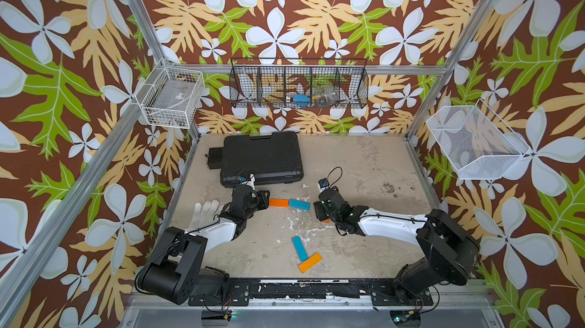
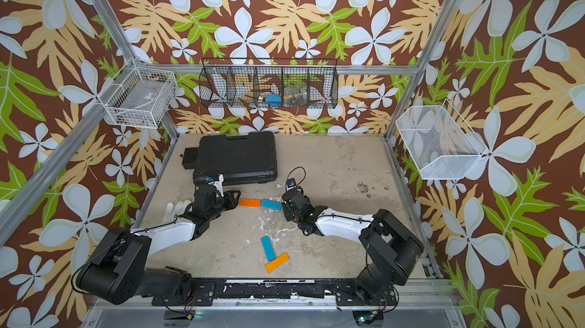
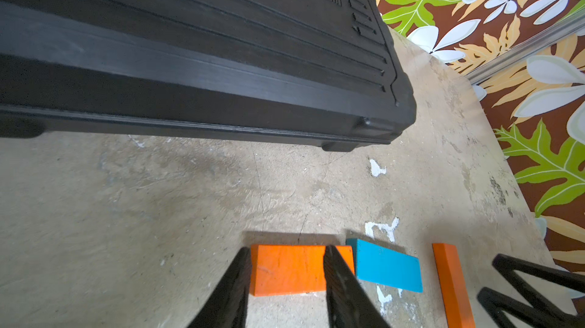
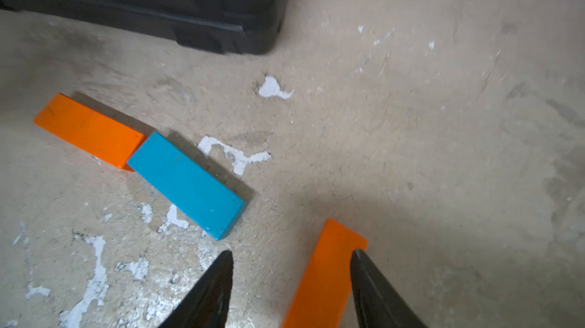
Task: Assemble the number 7 with building blocks
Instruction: Pick up the building block from the center of the board, then assemble the building block at the center of the board.
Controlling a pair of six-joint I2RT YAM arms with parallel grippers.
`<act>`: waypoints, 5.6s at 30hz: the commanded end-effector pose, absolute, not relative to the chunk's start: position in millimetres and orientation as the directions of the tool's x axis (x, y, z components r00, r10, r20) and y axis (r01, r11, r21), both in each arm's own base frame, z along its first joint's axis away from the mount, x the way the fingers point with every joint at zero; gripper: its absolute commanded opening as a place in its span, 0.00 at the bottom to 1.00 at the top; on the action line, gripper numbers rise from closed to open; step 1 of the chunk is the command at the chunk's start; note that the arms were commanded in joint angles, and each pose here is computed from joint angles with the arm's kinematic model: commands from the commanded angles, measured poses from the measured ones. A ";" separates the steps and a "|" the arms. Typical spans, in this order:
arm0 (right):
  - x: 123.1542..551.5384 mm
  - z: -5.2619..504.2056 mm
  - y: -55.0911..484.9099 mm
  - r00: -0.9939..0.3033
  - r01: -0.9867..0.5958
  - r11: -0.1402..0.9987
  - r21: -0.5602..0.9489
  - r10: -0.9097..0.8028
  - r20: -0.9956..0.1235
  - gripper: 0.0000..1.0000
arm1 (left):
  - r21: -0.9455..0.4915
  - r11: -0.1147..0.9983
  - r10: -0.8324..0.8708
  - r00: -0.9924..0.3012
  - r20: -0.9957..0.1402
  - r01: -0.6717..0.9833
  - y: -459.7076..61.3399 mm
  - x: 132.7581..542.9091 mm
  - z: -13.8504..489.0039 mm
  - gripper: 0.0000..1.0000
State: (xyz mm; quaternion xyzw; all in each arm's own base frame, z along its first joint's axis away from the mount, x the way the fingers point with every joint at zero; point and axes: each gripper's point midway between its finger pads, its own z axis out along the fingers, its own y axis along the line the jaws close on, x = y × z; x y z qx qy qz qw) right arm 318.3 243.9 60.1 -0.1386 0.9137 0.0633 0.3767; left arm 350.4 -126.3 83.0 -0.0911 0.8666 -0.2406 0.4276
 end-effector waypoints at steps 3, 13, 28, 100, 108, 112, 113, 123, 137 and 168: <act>306.2 25.3 228.4 -0.771 -0.177 0.983 0.042 -0.112 -0.627 0.60 | -0.500 0.864 -0.371 -0.606 -0.704 0.052 -126.4 353.2 87.6 0.41; 289.2 -0.5 211.4 -0.821 -0.112 0.987 0.113 -0.028 -0.570 0.39 | -0.501 0.864 -0.371 -0.608 -0.702 0.052 -126.7 353.3 87.3 0.41; 250.0 65.1 253.6 -0.827 -0.190 0.885 0.425 0.089 -0.555 0.24 | -0.508 0.860 -0.378 -0.607 -0.700 0.051 -127.1 353.2 88.6 0.41; 237.8 -22.4 277.4 -0.884 0.226 0.969 0.097 0.246 -0.398 0.33 | -0.515 0.856 -0.386 -0.610 -0.692 0.041 -126.2 352.0 86.7 0.41; 237.2 -20.8 286.4 -0.900 0.178 0.978 0.112 0.208 -0.383 0.46 | -0.515 0.856 -0.386 -0.611 -0.691 0.041 -126.4 351.9 86.4 0.41; 237.5 -19.2 288.7 -0.902 0.172 0.977 0.123 0.207 -0.380 0.51 | -0.516 0.855 -0.386 -0.611 -0.691 0.043 -126.7 351.9 87.1 0.41; 237.4 -18.6 287.8 -0.900 0.174 0.977 0.122 0.209 -0.383 0.51 | -0.515 0.856 -0.385 -0.611 -0.691 0.044 -126.9 351.7 86.8 0.41; 239.9 -13.8 284.5 -0.890 0.194 0.974 0.115 0.224 -0.398 0.36 | -0.520 0.853 -0.387 -0.611 -0.690 0.046 -127.3 351.4 87.9 0.41; 239.5 -8.5 276.0 -0.879 0.216 0.971 0.097 0.237 -0.413 0.36 | -0.522 0.852 -0.389 -0.612 -0.689 0.046 -127.2 351.5 87.8 0.41; 199.5 33.1 318.8 -0.858 -0.047 0.991 0.127 0.025 -0.513 0.47 | -0.521 0.853 -0.389 -0.616 -0.685 0.041 -127.2 352.1 84.8 0.41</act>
